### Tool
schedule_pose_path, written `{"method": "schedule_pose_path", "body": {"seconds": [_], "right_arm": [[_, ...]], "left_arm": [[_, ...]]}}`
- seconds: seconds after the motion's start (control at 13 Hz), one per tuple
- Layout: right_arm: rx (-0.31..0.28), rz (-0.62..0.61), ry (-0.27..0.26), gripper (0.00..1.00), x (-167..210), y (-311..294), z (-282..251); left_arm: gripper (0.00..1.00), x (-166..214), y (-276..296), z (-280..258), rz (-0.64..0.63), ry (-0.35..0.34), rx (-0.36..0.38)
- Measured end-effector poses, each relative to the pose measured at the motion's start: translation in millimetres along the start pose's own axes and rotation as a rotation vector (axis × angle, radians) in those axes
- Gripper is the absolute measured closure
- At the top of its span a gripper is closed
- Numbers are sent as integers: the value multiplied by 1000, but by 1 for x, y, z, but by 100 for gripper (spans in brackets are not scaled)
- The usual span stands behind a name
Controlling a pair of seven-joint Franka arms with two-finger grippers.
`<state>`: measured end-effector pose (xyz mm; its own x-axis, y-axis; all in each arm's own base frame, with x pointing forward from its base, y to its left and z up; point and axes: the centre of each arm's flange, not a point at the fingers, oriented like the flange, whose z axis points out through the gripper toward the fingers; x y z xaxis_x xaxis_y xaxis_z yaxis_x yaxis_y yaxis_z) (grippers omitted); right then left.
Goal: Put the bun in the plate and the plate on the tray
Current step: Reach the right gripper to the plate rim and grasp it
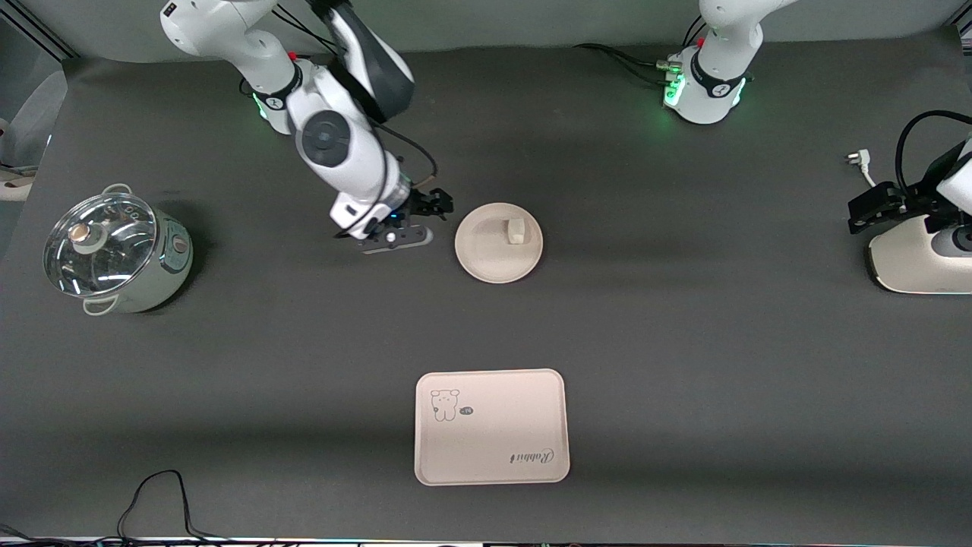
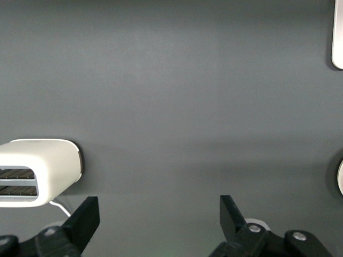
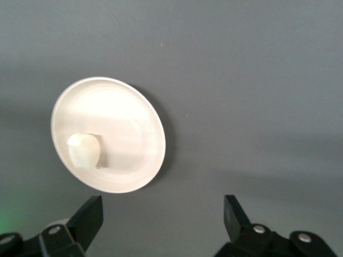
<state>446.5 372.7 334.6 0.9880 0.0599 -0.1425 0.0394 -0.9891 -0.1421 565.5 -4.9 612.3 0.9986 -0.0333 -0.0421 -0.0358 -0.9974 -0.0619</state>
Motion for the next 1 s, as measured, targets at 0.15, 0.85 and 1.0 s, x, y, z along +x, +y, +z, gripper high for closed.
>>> {"method": "schedule_pose_path", "body": {"seconds": [0.15,0.85,1.0], "right_arm": [[-30,14,5,0,-10,-12,45],[-94,52,58,11,-52,-18,153],[-98,69,78,12,-55,-21,170]], "left_arm": [[0,-1,0,0,0,-4,0],[0,8,0,14,-9,-26,-4],[0,11,0,20,-9,-32,-11]]}}
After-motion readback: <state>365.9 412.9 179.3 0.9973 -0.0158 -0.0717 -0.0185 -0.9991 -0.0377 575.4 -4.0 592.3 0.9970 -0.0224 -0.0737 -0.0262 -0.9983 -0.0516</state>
